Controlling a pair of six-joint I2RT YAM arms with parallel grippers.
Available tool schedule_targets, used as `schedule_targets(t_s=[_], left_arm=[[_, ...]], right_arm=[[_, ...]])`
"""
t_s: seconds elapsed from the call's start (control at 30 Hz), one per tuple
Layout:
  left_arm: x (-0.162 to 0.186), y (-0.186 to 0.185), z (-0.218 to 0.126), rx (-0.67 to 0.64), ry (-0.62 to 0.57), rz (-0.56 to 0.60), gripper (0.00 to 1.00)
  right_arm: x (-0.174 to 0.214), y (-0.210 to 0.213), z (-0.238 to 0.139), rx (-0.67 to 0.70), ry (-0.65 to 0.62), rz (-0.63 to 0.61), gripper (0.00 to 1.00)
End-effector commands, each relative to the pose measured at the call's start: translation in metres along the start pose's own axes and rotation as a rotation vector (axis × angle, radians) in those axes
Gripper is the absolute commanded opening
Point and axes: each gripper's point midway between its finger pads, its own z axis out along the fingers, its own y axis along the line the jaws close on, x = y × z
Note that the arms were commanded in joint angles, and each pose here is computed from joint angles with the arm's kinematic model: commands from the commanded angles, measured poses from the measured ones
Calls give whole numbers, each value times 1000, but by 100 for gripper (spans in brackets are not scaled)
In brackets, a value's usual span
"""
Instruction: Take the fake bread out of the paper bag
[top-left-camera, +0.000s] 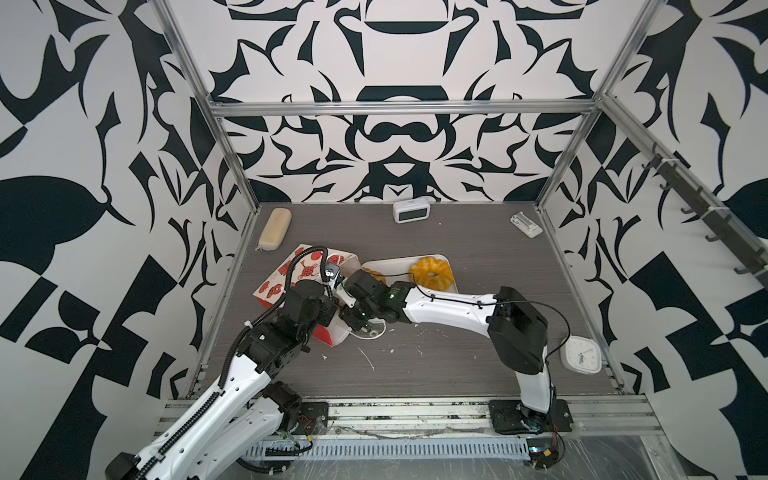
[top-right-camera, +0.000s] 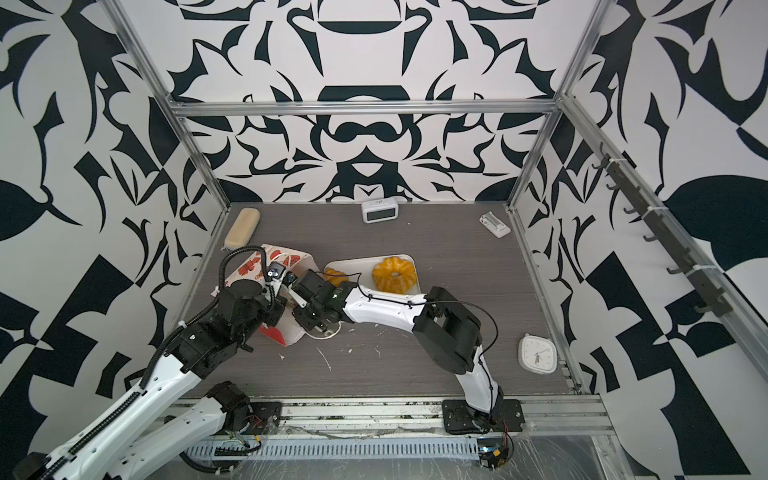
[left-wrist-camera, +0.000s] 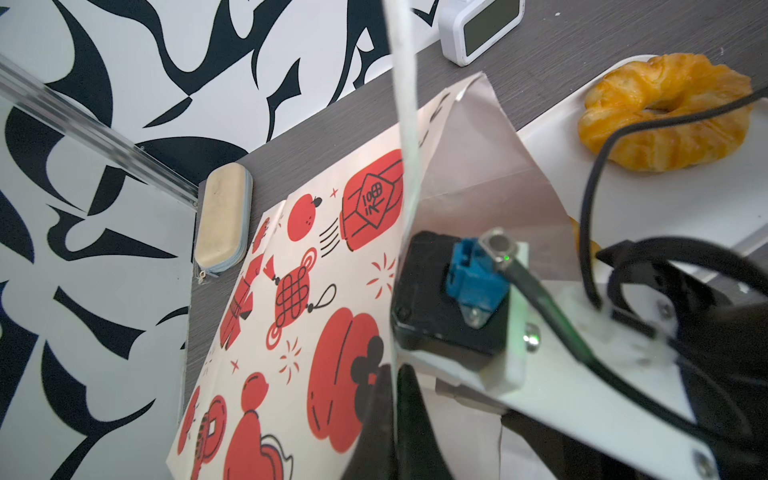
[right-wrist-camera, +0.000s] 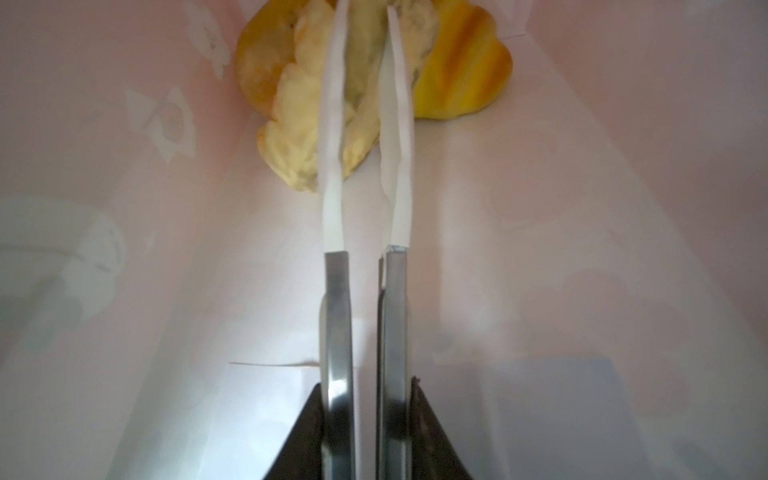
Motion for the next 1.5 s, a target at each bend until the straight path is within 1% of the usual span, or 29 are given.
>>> schedule_targets(t_s=[0.0,0.2,0.33,0.6,0.83,1.0,1.1,1.33,1.47], left_arm=[[-1,-2,-3,11,-22,-22,0],[-1,1,-3,-5,-21,-23,0],[-2,1,-2,-6,-21,-21,0],[-6,3,2,-23,-21,-24,0],[-5,1,3,-15,-16,-17,0],[0,-3,6,1,1,0,0],[1,-7,8,16,13,11,0],[-13,-16,10,82,34,25,0],[-15,-19,13,93,54,54,0]], right_arm=[[-42,8,-39,4,-141,-12,25],[-33,6,-64,13,-153,-2,20],[-20,3,-79,20,-144,7,18],[14,-3,-97,28,-99,46,16],[25,-1,-110,-11,-122,110,15],[30,0,-114,-42,-140,164,15],[32,-2,-112,-36,-120,185,15],[25,-5,-92,-50,-52,233,15],[15,-7,-79,-67,-47,246,15]])
